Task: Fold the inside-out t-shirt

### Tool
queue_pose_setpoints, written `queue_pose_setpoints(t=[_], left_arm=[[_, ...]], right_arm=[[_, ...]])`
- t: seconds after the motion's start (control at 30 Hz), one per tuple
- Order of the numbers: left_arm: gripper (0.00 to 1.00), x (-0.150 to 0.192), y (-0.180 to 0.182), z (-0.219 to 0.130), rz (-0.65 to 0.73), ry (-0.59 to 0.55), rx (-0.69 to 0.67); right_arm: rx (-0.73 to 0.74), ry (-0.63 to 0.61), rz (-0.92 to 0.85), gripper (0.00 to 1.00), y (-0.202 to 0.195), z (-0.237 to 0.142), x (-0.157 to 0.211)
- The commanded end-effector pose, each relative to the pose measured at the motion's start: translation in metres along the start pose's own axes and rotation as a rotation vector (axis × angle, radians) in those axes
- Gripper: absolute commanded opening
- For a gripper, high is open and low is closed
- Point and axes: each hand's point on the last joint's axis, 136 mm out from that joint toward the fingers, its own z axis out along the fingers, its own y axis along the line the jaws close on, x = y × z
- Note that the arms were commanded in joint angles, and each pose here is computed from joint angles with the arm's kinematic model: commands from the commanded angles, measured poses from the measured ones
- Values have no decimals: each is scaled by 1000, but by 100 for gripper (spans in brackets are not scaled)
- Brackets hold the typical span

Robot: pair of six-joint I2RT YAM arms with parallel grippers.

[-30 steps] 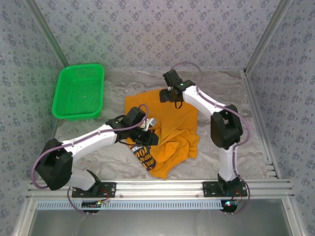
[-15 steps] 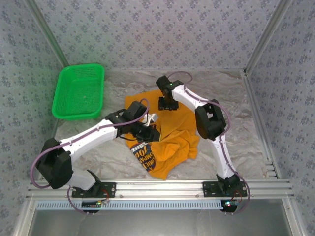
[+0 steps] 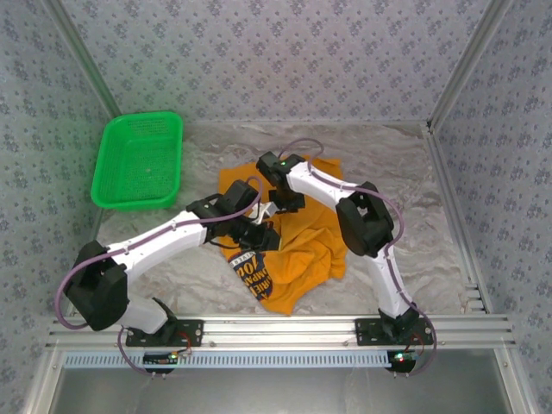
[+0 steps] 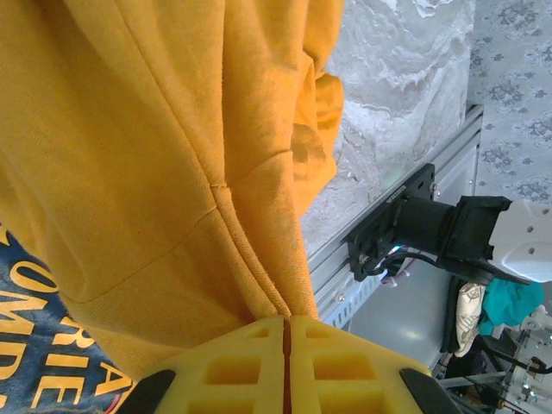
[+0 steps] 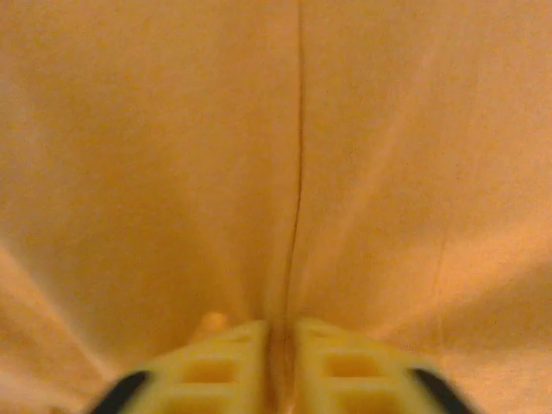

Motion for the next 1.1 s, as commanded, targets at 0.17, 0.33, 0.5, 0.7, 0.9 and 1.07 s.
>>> queue_pose_setpoints(t=[0.17,0.33,0.5,0.7,0.9,1.07], left_arm=[[0,-2,-2,-10,89,-5,-57],[0,-5,-3,-43,137,-28,-109],[0,-36,-13,-120,381,-240,-207],[0,-101,-63,-219,605,-602,-265],[0,-117,-104,-251,813,-632,-299],[0,-118,-87,-251,842,-630,-393]], right_arm=[[58,-151,73,0,-20,-34,-38],[160,-268,156,0,-68,-71,-71],[177,-383,341,0,-147,-116,-107],[208,-645,527,0,-222,-208,-126],[75,-883,590,0,-220,-299,-108],[11,-885,658,0,-228,-298,-81]])
